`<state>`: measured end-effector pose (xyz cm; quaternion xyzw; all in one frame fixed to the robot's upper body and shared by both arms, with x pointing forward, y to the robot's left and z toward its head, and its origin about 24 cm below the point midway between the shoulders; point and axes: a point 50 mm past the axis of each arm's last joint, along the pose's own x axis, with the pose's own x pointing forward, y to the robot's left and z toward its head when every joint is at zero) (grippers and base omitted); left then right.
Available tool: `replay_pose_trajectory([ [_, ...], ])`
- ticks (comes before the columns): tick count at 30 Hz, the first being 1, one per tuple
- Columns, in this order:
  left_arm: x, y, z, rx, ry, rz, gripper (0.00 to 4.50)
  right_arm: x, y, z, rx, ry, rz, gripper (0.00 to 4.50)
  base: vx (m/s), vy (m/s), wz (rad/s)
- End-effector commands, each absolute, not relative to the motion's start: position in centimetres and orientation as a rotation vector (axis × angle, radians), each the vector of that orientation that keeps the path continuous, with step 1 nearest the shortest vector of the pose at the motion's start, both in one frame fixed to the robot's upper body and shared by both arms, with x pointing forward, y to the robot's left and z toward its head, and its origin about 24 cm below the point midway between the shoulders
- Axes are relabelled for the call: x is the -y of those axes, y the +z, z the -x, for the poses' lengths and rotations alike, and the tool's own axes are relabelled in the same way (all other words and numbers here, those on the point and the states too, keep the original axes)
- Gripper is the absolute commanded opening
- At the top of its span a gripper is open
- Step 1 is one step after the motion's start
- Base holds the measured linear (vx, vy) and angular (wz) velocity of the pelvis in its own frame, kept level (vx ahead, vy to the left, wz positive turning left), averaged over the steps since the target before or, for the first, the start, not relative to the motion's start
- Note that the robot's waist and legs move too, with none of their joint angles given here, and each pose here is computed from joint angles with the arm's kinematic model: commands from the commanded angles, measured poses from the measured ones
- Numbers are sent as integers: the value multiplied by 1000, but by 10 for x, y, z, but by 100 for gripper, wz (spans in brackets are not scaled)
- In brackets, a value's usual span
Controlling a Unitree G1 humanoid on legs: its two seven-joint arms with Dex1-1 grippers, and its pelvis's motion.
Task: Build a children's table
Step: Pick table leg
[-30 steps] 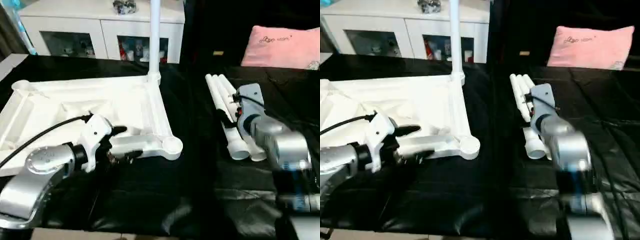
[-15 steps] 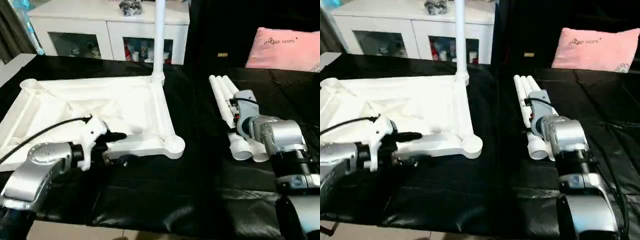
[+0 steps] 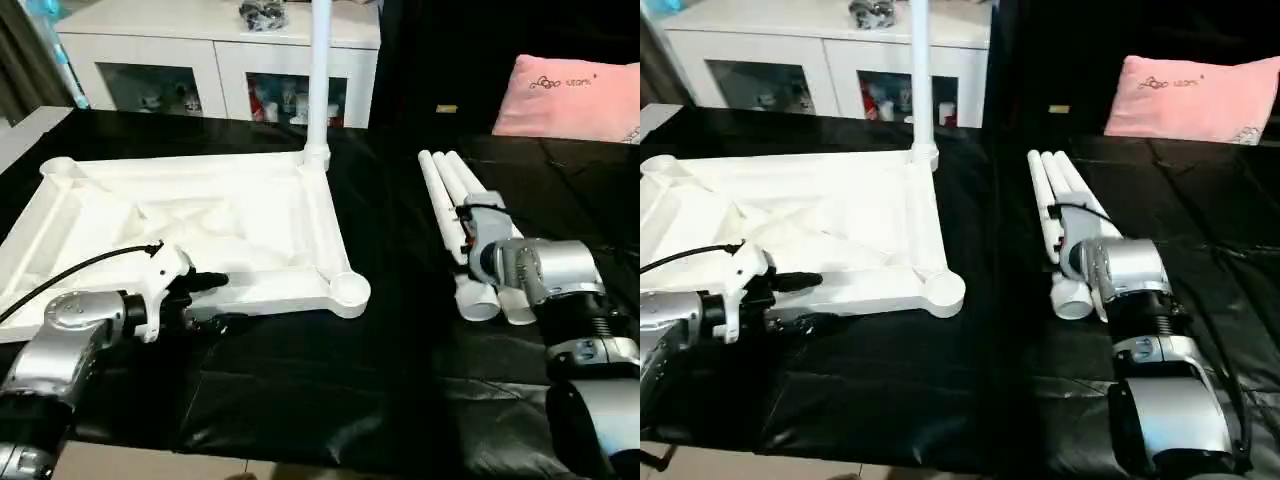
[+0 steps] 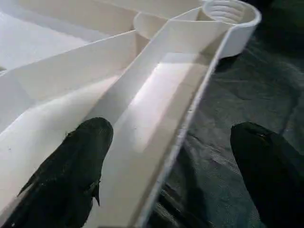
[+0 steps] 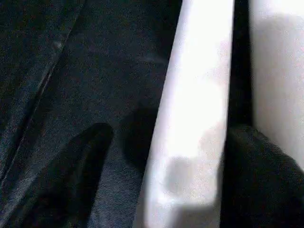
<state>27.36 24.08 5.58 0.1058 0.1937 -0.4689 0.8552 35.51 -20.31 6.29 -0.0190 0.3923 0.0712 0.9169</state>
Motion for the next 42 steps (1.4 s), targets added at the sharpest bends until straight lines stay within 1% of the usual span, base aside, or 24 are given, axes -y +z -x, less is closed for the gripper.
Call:
replay_pose_trajectory([
  [1,-240,67,-272,-357,-1002,-235,450,203,66,-357,-801,152,12,346,0,0,0],
  [3,-238,76,-269,-296,-986,-217,450,203,63,-357,-815,154,15,324,0,0,0],
  [4,-238,76,-269,-296,-986,-217,450,203,63,-357,-815,154,15,324,0,0,0],
  [5,-232,96,-267,-210,-937,-194,450,203,59,-356,-828,160,18,314,0,0,0],
  [6,-228,102,-268,-192,-932,-188,450,203,59,-356,-830,161,19,302,0,0,0],
  [8,-212,125,-266,-126,-921,-163,450,203,57,-356,-835,162,20,279,0,0,0],
  [10,-178,146,-265,-96,-979,-142,450,202,56,-356,-840,164,24,258,0,0,0],
  [12,-158,156,-261,-89,-1044,-153,450,202,55,-357,-844,164,28,241,0,0,0],
  [14,-151,160,-257,-106,-1089,-194,450,202,54,-357,-847,164,30,225,0,0,0],
  [16,-151,160,-257,-137,-1090,-224,450,201,54,-357,-847,165,29,204,0,0,0],
  [19,-154,160,-255,-177,-1069,-254,450,201,53,-358,-847,166,29,192,0,0,0],
  [22,-156,161,-249,-241,-1050,-264,450,200,53,-358,-845,169,28,188,0,0,0],
  [25,-162,156,-242,-315,-1057,-269,450,200,53,-359,-842,174,25,188,0,0,0],
  [30,-168,149,-240,-356,-1069,-266,450,200,56,-360,-827,177,20,187,0,0,0],
  [36,-174,144,-243,-365,-1033,-252,450,198,73,-367,-749,199,7,187,0,0,0],
  [40,-178,141,-246,-349,-996,-228,450,194,92,-368,-641,247,-52,187,0,0,0],
  [42,-179,141,-247,-345,-985,-222,450,194,95,-367,-624,259,-71,187,0,0,0],
])
